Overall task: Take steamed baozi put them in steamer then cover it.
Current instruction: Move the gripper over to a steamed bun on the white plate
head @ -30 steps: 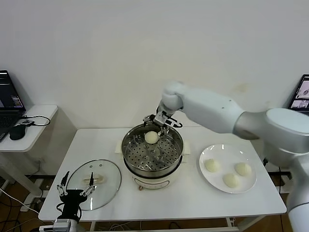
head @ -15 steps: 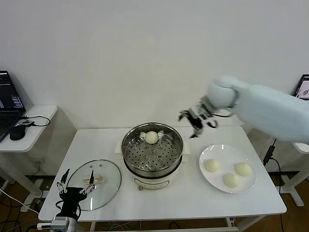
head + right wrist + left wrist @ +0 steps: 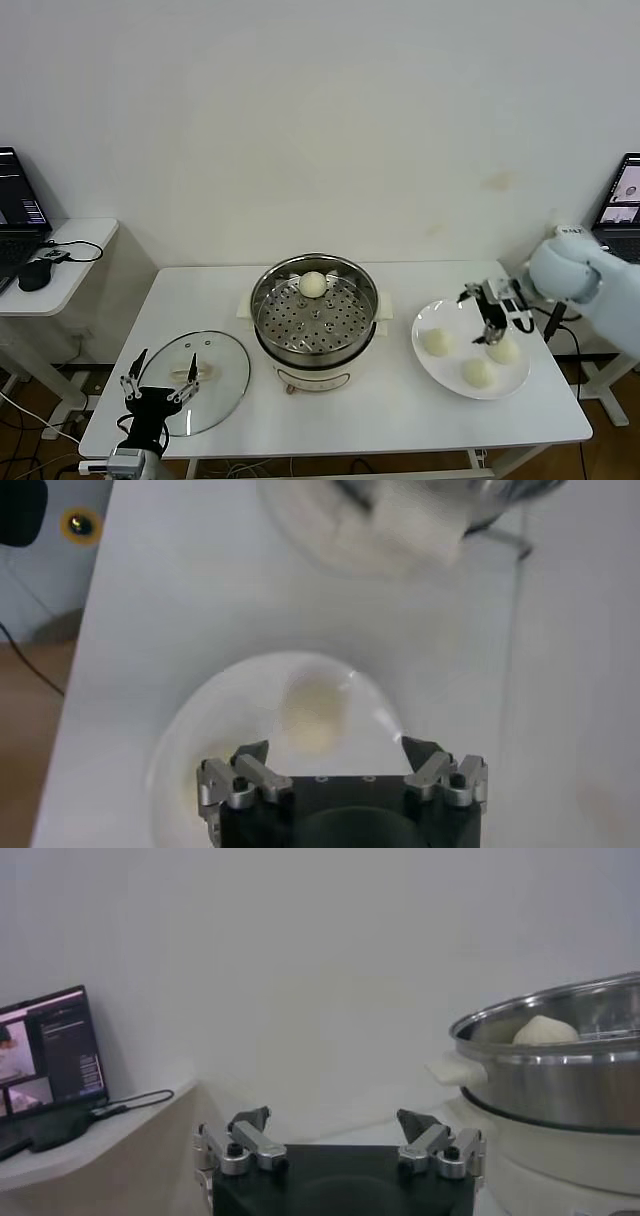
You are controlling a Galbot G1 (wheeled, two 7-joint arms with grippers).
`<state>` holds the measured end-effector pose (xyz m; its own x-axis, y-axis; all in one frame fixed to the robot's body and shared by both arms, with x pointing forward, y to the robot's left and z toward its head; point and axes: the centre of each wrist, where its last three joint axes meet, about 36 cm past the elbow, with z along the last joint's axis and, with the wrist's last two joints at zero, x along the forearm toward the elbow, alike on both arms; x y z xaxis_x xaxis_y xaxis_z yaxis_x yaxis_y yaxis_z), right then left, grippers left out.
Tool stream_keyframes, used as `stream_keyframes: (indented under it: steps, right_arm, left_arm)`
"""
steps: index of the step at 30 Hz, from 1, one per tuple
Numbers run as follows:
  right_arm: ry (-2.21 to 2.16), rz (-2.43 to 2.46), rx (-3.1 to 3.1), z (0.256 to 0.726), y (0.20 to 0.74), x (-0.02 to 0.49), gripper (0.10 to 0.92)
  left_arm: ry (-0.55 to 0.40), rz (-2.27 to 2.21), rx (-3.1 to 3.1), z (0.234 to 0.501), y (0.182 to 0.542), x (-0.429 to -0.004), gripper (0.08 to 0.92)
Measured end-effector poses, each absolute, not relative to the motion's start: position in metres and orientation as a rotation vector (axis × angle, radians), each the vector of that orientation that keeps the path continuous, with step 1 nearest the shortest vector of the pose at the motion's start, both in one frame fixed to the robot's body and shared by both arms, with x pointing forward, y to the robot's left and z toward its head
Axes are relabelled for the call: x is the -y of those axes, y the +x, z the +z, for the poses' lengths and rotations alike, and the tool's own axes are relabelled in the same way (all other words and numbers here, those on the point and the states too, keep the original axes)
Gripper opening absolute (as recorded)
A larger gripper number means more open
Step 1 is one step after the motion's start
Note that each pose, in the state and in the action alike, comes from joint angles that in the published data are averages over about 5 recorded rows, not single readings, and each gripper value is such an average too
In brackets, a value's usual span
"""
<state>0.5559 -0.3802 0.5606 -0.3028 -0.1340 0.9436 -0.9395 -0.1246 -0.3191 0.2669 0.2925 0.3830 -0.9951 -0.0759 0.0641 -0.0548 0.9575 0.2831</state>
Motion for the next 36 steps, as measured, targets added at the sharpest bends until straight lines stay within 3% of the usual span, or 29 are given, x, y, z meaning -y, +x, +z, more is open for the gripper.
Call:
stream_keyframes:
  steps: [10,31,36]
  right_arm:
    - [1.17,1.464,1.456,0.516,0.573,0.384,0.823]
    - [1.178,1.412,1.462,0.455,0.616,0.341,0.822]
    - [1.178,1.399,1.451,0.447,0.619,0.335,0.781]
  left_arm:
    - [0.119,-0.446,3.022,0.38,0.266,-0.295,0.823]
    - [0.132,-0.478,3.011,0.378,0.268,-0.303,0.823]
    - [0.133,-0.477,3.011,0.377,0.268,-0.303,0.823]
